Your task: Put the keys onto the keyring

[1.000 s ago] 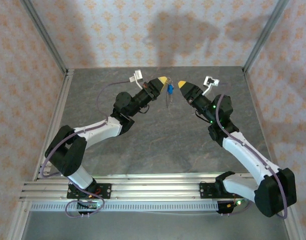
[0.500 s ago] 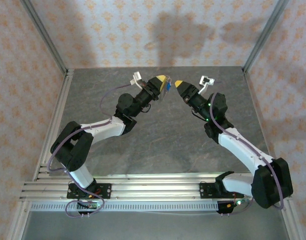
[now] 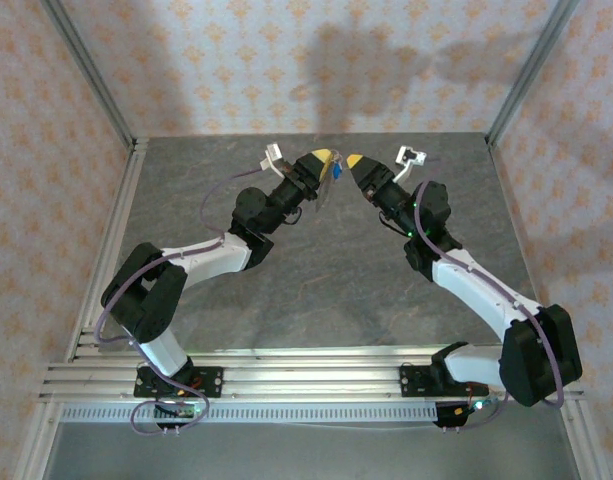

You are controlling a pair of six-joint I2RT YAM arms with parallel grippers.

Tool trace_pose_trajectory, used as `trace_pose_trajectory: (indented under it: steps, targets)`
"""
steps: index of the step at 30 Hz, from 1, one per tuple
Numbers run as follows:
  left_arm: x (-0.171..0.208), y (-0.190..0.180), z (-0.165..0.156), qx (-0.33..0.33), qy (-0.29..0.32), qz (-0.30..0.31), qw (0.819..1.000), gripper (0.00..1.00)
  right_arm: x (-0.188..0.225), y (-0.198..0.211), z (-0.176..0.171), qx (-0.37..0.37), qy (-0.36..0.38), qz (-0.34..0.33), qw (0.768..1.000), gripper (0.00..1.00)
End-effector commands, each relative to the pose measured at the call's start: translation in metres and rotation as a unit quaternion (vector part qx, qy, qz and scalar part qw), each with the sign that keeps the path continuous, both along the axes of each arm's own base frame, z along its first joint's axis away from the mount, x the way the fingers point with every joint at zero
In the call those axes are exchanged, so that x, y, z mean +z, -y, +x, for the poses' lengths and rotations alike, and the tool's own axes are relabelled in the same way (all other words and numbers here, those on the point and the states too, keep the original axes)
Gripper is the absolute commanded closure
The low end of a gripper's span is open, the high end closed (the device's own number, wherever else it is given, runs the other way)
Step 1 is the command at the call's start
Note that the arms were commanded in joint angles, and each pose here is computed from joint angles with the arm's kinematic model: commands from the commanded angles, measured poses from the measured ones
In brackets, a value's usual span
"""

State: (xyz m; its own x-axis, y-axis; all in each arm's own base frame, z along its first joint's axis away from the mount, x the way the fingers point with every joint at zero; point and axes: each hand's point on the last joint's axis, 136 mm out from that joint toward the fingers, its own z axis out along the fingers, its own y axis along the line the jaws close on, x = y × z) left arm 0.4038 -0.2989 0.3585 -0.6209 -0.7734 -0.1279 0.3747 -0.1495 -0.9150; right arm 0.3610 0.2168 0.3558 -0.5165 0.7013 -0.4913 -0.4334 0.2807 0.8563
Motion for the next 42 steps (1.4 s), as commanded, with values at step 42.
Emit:
trace_pose_trajectory:
  steps: [42]
  targets:
    - [0.007, -0.008, 0.000, 0.011, 0.018, -0.022, 1.000, 1.00, -0.006, -0.049, -0.011, 0.075, 0.003, 0.007, 0.997, 1.00]
